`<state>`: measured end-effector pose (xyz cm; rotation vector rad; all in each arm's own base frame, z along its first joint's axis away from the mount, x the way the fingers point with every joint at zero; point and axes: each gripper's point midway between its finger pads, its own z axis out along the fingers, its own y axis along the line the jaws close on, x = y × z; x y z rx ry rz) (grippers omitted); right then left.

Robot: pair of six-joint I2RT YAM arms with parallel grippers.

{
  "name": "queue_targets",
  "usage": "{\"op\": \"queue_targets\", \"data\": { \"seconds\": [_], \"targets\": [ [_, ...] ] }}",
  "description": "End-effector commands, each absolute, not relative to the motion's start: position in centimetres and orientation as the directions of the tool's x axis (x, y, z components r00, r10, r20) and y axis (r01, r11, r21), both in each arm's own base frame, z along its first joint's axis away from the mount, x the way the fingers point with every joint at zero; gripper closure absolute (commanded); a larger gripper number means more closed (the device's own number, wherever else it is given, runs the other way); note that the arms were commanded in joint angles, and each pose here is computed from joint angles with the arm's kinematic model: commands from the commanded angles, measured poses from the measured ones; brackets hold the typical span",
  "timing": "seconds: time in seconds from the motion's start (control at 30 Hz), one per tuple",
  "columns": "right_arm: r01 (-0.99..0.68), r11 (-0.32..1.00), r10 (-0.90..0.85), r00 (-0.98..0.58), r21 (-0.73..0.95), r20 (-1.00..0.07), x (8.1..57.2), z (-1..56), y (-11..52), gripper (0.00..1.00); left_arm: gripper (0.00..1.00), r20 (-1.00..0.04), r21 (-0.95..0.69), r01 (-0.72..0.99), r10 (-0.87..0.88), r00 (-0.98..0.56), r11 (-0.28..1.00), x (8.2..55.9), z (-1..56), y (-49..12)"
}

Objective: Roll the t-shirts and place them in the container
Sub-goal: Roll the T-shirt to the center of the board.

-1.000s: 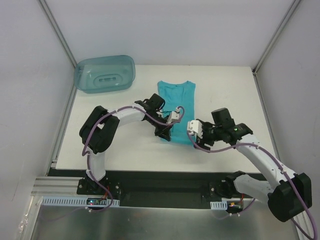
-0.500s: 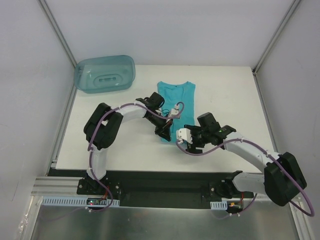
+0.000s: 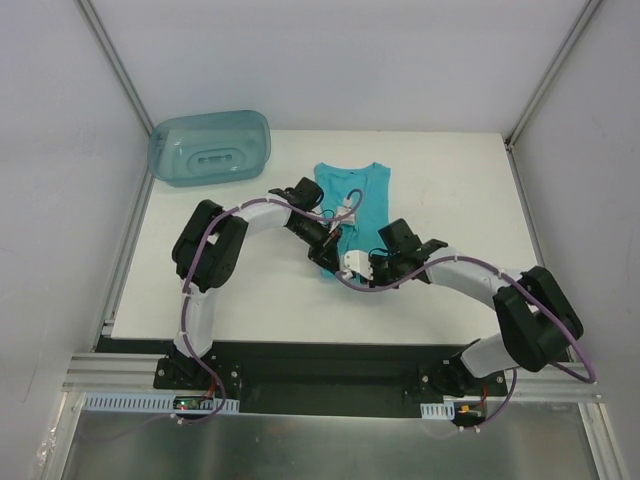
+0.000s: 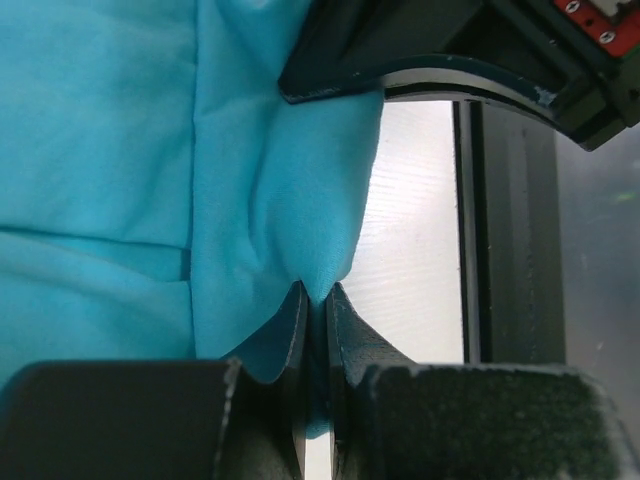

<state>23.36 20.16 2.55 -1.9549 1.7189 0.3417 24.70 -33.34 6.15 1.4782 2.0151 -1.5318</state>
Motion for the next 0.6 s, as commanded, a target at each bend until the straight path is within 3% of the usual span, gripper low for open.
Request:
{"op": "queue_targets", "data": {
  "seconds": [0.0, 0.2, 0.33, 0.57],
  "targets": [
    [-0.992, -0.126, -0.806, 0.117, -0.024, -0.580, 20.9, 5.1, 20.6, 0.87, 1.00, -0.608, -0.732, 0.678, 0.506, -0.612, -0.059, 25.4, 9.6, -33.0],
    [-0.901, -0.103, -0.836, -0.151, 0.422, -0.528, 16.5, 6.3, 18.2, 0.90, 1.00, -0.521, -0.811, 0.583, 0.510, -0.685, -0.045, 25.6, 10.7, -32.5],
    [-0.830, -0.077, -0.838, -0.246, 0.552, -0.486, 16.6, 7.0, 17.3, 0.90, 1.00, -0.453, -0.853, 0.520, 0.547, -0.704, -0.038, 25.1, 11.0, -32.2],
    [-0.761, -0.095, -0.850, -0.274, 0.642, -0.451, 17.4, 6.9, 16.8, 0.89, 1.00, -0.374, -0.892, 0.452, 0.577, -0.726, -0.010, 25.2, 9.3, -31.6]
  ]
}}
